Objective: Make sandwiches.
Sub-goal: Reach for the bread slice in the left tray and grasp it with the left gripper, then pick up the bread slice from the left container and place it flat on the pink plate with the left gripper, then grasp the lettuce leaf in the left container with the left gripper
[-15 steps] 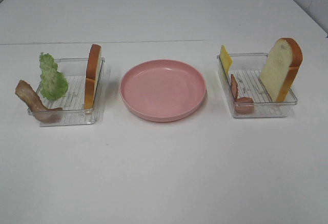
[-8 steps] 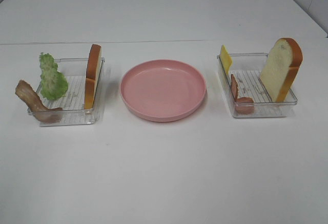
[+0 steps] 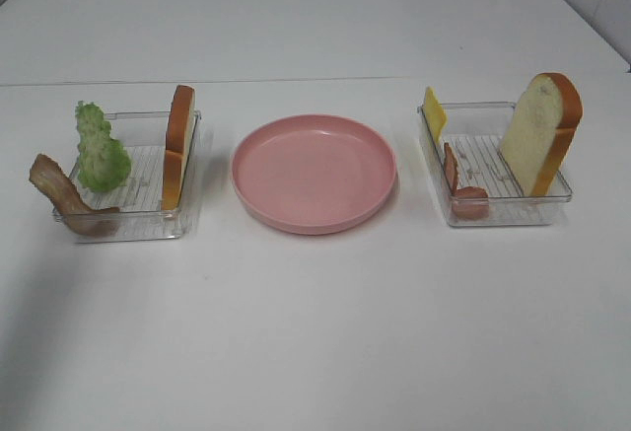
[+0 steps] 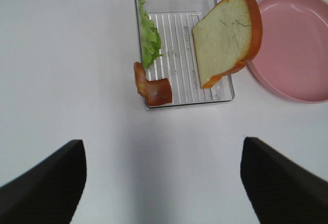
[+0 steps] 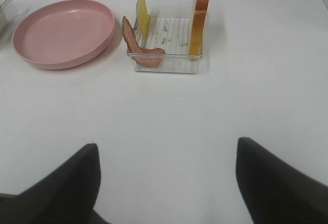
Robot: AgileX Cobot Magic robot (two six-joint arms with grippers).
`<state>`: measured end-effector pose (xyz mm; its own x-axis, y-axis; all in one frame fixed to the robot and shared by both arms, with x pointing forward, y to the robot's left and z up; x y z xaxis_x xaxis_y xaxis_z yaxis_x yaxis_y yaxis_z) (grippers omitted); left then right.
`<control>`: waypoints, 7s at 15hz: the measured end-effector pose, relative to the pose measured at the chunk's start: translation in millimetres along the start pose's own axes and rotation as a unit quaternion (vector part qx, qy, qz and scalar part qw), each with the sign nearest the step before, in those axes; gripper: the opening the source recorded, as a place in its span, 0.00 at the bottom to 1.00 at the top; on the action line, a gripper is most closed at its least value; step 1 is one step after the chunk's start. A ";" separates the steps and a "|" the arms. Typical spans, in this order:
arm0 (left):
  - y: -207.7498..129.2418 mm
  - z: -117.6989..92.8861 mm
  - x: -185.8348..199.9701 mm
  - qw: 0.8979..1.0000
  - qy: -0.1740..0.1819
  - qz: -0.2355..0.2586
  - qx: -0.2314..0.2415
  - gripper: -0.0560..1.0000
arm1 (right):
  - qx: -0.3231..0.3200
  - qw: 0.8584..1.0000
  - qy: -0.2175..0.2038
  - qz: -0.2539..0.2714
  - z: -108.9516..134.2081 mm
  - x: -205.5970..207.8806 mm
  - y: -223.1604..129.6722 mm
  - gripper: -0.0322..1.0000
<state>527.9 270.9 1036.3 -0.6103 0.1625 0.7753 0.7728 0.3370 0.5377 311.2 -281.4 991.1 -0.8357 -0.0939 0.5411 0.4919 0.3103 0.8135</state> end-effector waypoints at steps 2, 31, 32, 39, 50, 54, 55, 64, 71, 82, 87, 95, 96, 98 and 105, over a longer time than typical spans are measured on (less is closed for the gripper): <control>10.5 -4.5 -18.6 0.999 0.005 0.044 0.004 0.79 | 0.000 1.000 0.000 0.000 0.2 0.0 0.1 0.72; -4.9 -123.3 -232.2 0.973 0.123 0.177 -0.085 0.78 | 0.000 1.000 0.000 0.000 0.2 0.0 0.1 0.72; -6.7 -122.2 -234.8 0.972 0.125 0.180 -0.086 0.78 | 0.000 1.000 0.000 0.000 0.2 0.0 0.1 0.72; -11.8 -117.5 -243.0 0.969 0.132 0.188 -0.086 0.54 | 0.000 1.000 0.000 0.000 0.2 0.0 0.1 0.72; 7.1 -128.8 -227.7 0.971 0.132 0.180 -0.083 0.26 | 0.000 1.000 0.000 0.000 0.2 0.0 0.1 0.72; 52.2 -190.2 -187.6 0.990 0.011 0.129 -0.057 0.26 | 0.000 1.000 0.000 0.000 0.2 0.0 0.1 0.72; 56.5 -202.2 -179.6 0.989 -0.028 0.135 -0.053 0.26 | 0.000 1.000 0.000 0.000 0.2 0.0 0.1 0.72; 9.6 -240.4 -233.8 0.913 -0.279 0.297 0.005 0.26 | 0.000 1.000 0.000 0.000 0.2 0.0 0.1 0.72; -37.1 -219.4 -302.6 0.892 -0.265 0.361 0.061 0.26 | 0.000 1.000 0.000 0.000 0.2 0.0 0.1 0.72; -29.4 -207.8 -301.8 0.912 -0.231 0.338 0.020 0.72 | 0.000 1.000 0.000 0.000 0.2 0.0 0.1 0.72; -26.3 -189.1 -303.2 0.927 -0.178 0.329 -0.009 0.80 | 0.000 1.000 0.000 0.000 0.2 0.0 0.1 0.72; -41.3 -194.1 -312.8 0.939 -0.138 0.303 -0.089 0.80 | 0.000 1.000 0.000 0.000 0.2 0.0 0.1 0.72; -44.1 -190.3 -315.2 0.940 -0.119 0.298 -0.112 0.80 | 0.000 1.000 0.000 0.000 0.2 0.0 0.1 0.72; -46.9 -187.7 -317.0 0.941 -0.098 0.291 -0.142 0.80 | 0.000 1.000 0.000 0.000 0.2 0.0 0.1 0.72; -16.5 -205.6 -285.8 0.952 -0.045 0.209 -0.217 0.79 | 0.000 1.000 0.000 0.000 0.2 0.0 0.1 0.72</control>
<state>725.4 28.2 874.0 -0.2300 0.2829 0.9312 0.9390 -0.1870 0.2887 311.2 -281.3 991.1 -0.8356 -0.0949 0.5410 0.4917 0.3099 0.8138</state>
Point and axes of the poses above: a point on each arm's last joint axis where the gripper is mounted, x pointing back along that axis away from the gripper, z along the wrist's bending axis when the last joint is at zero, y = z × x, the point moved 10 cm from there along -x, pointing out along that axis toward the gripper, and after that the axes turned 15 degrees about x, right-handed, at the moved point
